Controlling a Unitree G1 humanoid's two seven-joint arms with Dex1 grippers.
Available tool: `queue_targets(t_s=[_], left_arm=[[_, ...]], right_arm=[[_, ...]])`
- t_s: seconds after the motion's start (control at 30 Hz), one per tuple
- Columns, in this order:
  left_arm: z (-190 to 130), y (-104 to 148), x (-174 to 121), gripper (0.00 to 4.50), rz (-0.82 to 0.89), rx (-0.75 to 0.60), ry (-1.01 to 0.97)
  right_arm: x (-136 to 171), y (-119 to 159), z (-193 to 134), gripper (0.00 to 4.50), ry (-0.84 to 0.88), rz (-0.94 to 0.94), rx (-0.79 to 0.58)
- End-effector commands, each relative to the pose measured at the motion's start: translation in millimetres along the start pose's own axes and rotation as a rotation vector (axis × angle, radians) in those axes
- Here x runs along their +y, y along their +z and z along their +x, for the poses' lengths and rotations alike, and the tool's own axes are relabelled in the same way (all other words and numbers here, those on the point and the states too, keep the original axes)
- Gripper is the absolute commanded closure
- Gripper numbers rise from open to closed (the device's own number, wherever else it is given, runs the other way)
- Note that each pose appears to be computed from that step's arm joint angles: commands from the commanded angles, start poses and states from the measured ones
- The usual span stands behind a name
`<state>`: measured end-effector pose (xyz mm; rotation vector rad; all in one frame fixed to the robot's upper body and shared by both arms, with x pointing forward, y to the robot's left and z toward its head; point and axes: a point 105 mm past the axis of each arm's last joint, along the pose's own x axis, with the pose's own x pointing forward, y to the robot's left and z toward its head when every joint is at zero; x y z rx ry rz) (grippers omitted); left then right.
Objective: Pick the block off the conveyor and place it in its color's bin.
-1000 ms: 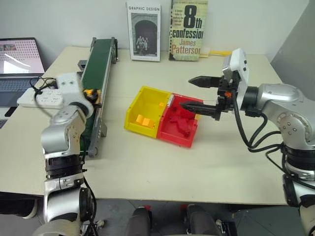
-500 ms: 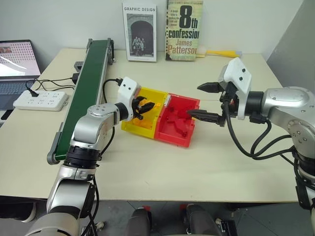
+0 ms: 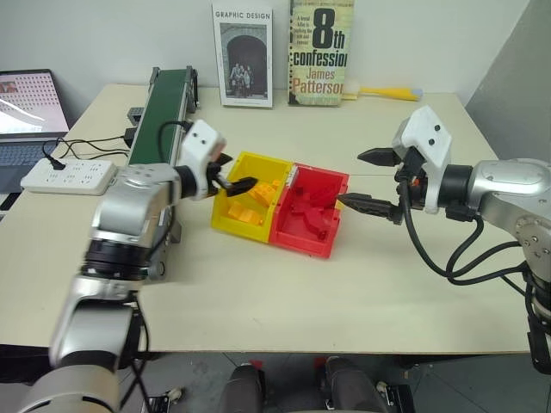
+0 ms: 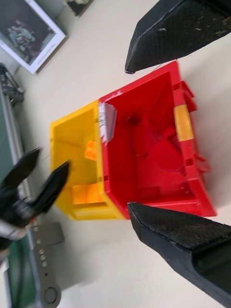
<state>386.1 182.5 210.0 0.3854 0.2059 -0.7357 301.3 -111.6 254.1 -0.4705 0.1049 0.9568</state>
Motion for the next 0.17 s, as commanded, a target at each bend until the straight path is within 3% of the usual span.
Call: queue_targets(t_s=[0.03,0.17], left_arm=[[-31,15,4,0.04,0.097,-0.003,-0.035],[-51,7,6,0.04,0.137,0.049,-0.037]], right_arm=[[-10,5,-5,0.0,-0.006,-0.057,-0.02],[-15,-4,-1,0.0,0.002,-0.058,-0.012]])
